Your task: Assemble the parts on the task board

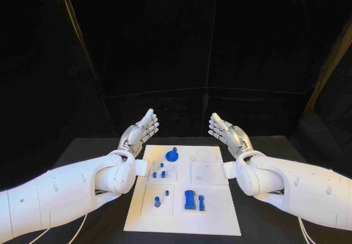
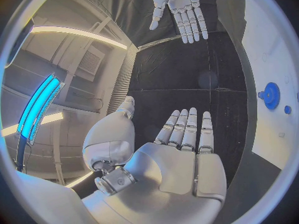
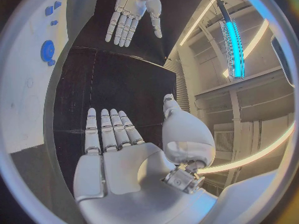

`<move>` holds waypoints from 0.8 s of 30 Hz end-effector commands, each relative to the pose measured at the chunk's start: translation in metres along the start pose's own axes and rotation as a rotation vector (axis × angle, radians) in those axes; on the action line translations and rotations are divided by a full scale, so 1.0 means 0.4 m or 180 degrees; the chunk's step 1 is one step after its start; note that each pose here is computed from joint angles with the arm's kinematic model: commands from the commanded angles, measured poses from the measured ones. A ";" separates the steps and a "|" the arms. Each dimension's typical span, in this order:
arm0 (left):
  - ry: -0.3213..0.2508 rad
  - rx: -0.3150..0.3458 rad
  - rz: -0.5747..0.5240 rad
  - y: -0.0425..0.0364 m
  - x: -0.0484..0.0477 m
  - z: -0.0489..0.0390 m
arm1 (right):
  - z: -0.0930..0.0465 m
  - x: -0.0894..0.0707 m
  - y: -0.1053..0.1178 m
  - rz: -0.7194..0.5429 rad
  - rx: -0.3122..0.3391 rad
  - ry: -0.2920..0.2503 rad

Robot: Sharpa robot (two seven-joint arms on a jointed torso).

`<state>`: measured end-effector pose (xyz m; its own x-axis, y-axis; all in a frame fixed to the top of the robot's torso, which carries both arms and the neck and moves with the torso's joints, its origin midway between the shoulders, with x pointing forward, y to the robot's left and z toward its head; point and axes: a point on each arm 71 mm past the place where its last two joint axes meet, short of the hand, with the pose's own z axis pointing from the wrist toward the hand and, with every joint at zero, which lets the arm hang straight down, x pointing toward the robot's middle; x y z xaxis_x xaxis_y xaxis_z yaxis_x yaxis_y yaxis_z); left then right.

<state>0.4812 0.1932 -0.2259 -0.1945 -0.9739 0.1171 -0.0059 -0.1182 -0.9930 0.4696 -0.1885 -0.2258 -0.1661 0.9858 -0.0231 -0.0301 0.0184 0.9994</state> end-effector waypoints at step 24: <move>-0.0568 -0.0021 0.0346 -0.004 0.012 -0.047 | -0.021 -0.006 0.004 0.0099 0.0090 -0.0477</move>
<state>0.4615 0.1924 -0.2266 -0.0230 -0.9994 0.0248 -0.0172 -0.0244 -0.9996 0.4616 -0.1924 -0.2266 -0.0256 0.9996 0.0118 0.0170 -0.0113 0.9998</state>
